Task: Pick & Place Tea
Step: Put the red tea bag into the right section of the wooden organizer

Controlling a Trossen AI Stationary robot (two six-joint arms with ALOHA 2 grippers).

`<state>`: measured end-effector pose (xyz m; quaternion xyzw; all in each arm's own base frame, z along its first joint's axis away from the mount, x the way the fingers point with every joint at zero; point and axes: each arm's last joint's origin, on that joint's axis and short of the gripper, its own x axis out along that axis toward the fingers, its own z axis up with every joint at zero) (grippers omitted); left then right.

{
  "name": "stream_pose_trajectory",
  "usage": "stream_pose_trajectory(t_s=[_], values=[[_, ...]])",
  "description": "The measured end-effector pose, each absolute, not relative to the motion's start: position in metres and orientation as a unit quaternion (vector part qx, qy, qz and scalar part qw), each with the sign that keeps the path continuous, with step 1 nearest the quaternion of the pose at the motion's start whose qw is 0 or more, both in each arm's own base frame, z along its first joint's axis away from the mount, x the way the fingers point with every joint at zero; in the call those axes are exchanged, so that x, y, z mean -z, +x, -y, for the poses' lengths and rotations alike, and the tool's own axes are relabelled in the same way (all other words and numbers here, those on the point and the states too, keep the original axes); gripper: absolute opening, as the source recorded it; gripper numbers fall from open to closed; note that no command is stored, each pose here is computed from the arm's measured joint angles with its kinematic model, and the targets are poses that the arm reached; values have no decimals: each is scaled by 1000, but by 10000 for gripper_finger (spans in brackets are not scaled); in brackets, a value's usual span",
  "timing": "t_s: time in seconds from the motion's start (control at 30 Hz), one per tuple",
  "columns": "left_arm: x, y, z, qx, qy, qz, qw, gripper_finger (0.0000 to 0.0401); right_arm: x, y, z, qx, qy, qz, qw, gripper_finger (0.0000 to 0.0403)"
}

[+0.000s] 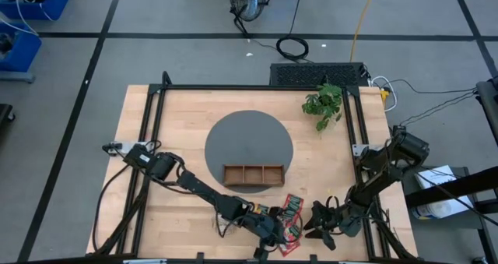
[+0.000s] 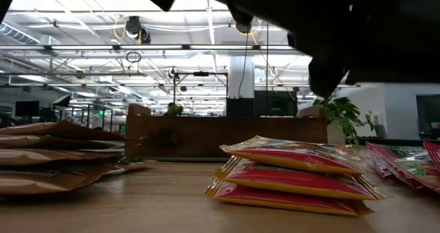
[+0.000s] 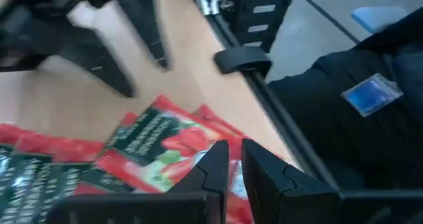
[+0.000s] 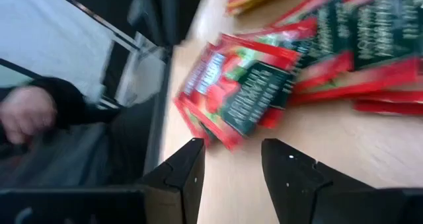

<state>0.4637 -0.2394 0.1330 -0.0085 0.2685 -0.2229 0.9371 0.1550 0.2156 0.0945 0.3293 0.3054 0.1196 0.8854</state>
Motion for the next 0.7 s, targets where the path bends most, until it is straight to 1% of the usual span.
stream_pose_trajectory(t_s=[0.17, 0.53, 0.7], values=[[-131, 463, 240, 236, -9, -274, 932, 46, -94, 157, -217, -126, 336, -293, 886, 139], [-129, 460, 243, 253, -1, -282, 925, 46, -92, 156, -216, -106, 343, -296, 885, 137], [-118, 462, 239, 217, 15, -297, 930, 46, -90, 157, -214, -92, 348, -303, 883, 137]])
